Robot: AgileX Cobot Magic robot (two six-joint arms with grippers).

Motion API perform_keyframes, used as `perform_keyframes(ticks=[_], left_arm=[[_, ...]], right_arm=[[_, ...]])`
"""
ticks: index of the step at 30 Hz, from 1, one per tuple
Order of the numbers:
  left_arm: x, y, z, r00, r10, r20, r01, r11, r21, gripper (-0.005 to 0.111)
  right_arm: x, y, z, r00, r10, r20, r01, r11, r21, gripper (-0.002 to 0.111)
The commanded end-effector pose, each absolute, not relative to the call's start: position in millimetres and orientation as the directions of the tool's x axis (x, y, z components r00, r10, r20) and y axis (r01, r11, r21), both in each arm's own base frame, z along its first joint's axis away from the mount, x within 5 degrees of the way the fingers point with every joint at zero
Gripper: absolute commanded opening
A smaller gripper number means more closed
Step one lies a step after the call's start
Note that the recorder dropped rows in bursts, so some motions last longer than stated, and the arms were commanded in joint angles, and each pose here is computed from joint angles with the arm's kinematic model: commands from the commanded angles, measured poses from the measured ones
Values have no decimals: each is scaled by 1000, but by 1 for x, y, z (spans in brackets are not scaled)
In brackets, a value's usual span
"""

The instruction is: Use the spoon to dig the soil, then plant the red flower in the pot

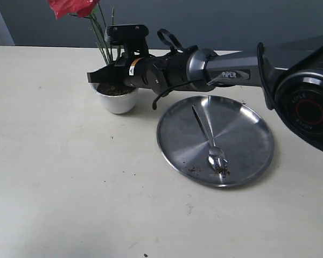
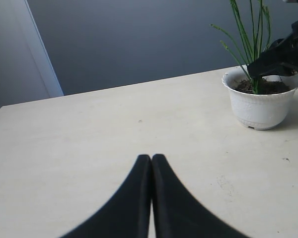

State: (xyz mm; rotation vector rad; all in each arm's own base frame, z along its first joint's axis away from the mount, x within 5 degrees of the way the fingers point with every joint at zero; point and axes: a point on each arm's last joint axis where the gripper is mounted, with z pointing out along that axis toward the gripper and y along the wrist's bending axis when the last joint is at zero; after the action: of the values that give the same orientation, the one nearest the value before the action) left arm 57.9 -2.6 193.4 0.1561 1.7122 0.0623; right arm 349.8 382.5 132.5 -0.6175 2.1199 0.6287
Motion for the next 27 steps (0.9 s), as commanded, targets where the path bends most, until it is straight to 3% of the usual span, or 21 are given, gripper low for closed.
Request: perform_keyframes(ticks=[1,4,10,27], left_arm=[[58,-2,194,-129,135,-982,63,990,128,0],[58,-2,194,-129,135,-982,63,990,128,0],[58,-2,194,-129,135,-982,63,990,128,0],[58,-2,194,-129,135,-982,63,990,128,0]], right_arm=[[340,371,97,-664,-318,-677,-577,793,194,47],[340,371,96,-668,-321,-672,-576,794,193,57],[340,371,108,-657,-309,-688,-579,791,198,57],[335,363,187,-574,-320,-754,-624,767,150,57]])
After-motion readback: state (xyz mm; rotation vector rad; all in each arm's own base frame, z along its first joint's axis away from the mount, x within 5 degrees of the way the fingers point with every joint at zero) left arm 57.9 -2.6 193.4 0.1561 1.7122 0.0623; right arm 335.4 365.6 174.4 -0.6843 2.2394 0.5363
